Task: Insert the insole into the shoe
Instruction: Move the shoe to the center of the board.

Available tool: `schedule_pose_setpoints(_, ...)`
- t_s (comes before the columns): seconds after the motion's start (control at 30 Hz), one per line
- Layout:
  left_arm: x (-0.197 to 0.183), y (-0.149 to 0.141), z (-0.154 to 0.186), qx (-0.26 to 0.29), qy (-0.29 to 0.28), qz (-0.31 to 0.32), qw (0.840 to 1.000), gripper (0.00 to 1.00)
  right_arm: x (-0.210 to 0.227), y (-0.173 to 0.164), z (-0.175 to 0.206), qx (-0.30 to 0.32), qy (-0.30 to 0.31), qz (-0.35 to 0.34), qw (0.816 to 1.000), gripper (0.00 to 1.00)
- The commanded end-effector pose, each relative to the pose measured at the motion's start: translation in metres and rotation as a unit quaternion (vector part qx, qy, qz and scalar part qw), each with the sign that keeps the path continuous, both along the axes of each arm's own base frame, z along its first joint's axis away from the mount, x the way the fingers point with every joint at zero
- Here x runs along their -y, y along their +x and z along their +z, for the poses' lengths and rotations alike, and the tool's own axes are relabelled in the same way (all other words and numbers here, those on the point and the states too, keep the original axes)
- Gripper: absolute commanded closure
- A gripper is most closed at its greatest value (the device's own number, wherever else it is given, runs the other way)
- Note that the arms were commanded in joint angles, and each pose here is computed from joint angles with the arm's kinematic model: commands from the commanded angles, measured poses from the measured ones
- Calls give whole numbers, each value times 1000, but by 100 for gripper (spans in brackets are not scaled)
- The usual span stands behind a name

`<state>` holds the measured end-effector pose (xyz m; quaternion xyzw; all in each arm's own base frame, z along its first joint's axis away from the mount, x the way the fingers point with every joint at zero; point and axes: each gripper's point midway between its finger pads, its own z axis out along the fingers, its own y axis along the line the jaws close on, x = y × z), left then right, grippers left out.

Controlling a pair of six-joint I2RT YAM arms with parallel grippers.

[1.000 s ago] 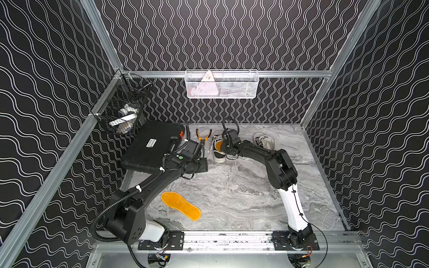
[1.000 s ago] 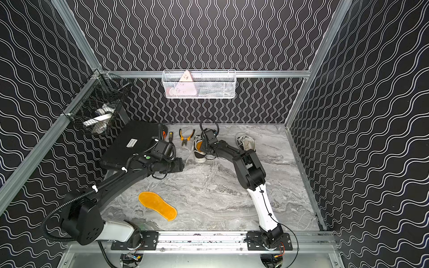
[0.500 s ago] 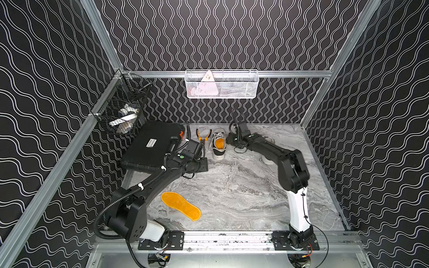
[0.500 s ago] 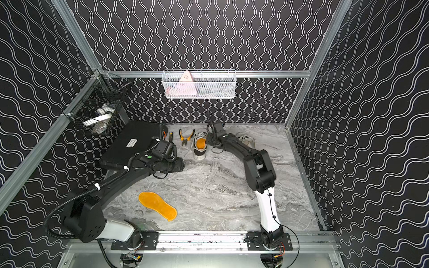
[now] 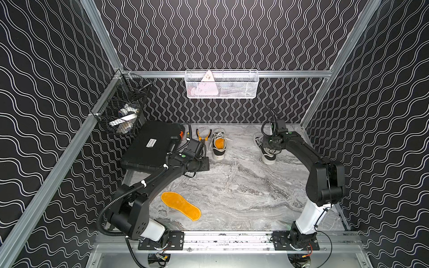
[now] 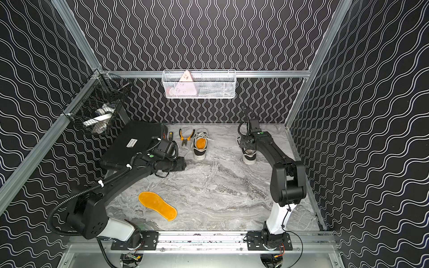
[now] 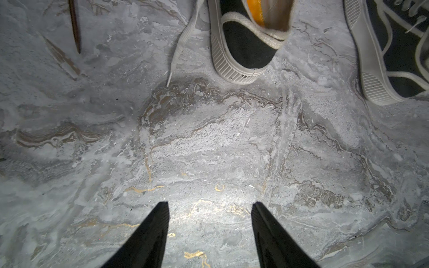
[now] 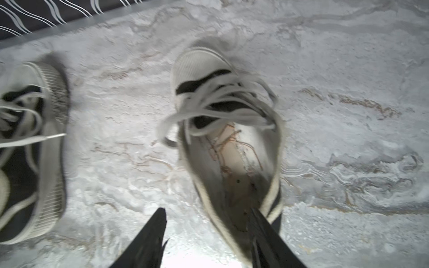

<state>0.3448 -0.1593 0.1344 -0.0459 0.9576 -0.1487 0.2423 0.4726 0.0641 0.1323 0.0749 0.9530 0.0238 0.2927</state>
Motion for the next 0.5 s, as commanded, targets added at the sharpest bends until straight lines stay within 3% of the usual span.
schedule_pose_setpoints(0.0,5,7,6,12,-12,-3,1000,38,-1,2,-12,-8,-6,26,1000,41)
schedule_pose_setpoints(0.2,5,9,7,16,-6,-6,1000,39,-11,17,-36,-21,2,52,998,43)
schedule_pose_setpoints(0.27,3,9,9,19,-3,-3,1000,39,-14,19,-46,-32,8,60,998,48)
schedule_pose_setpoints(0.4,-1,7,12,17,8,-1,1000,39,-24,14,-51,-47,37,57,997,76)
schedule_pose_setpoints(0.47,-3,5,11,12,14,0,1000,39,-35,8,-49,-44,62,55,996,82)
